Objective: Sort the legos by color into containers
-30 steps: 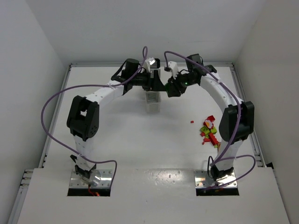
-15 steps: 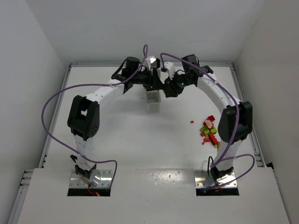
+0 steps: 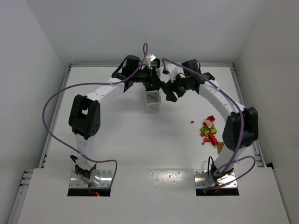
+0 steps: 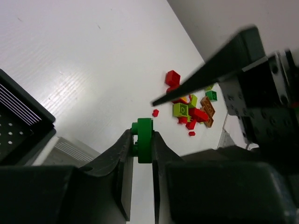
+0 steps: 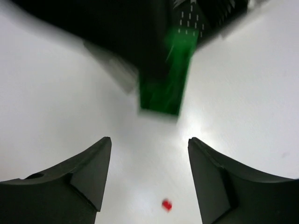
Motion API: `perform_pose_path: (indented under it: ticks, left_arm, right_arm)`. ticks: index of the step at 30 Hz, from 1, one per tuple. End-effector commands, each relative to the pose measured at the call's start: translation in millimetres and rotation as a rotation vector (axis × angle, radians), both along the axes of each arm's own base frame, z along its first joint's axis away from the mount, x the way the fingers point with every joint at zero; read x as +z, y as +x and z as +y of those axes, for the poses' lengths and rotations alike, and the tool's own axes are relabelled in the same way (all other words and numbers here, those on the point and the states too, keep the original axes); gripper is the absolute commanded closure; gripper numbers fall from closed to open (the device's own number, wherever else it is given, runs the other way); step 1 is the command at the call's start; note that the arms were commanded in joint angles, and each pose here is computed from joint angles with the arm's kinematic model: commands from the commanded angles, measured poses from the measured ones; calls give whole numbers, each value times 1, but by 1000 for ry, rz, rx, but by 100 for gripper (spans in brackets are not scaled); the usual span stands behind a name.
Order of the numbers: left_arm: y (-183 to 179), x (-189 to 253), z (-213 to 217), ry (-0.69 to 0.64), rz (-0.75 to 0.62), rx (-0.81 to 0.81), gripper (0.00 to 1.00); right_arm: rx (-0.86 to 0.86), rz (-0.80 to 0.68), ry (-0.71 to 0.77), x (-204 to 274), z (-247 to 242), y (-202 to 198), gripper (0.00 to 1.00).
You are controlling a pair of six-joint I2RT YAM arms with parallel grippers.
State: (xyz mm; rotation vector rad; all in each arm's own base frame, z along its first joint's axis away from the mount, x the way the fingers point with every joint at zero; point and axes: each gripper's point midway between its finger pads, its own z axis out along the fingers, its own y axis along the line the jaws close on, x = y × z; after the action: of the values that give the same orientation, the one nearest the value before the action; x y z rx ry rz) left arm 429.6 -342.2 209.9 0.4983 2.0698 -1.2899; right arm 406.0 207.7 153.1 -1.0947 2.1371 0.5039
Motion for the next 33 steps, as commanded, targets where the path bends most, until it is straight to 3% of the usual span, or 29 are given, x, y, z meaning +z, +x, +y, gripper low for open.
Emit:
perform_pose_path:
  ticks: [1, 4, 5, 6, 9, 12, 19, 31, 33]
  left_arm:
    - [38, 17, 15, -1, -110, 63, 96]
    - [76, 30, 30, 49, -195, 169, 96]
    - [91, 14, 36, 95, -201, 194, 96]
    - [114, 31, 42, 119, -265, 272, 96]
    - [161, 25, 53, 198, -312, 407, 96]
    - [190, 17, 68, 280, -364, 515, 96]
    - [226, 17, 96, 333, -464, 682, 94]
    - [245, 5, 89, 302, -521, 694, 90]
    - [246, 4, 87, 289, -515, 688, 82]
  right_arm:
    - [-102, -136, -10, 40, -28, -11, 32]
    - [-176, -141, -88, 33, -61, -31, 28]
    - [-202, -107, -127, 25, -73, -38, 27]
    - [-247, -65, -141, 16, -86, -42, 27]
    - [-343, 47, -180, -2, -117, -54, 27]
    - [-408, 140, -231, -22, -144, -64, 27]
    - [-532, 301, -292, -45, -196, -85, 27]
    - [-568, 391, -290, -51, -235, -103, 28]
    - [-544, 403, -292, -51, -237, -108, 28]
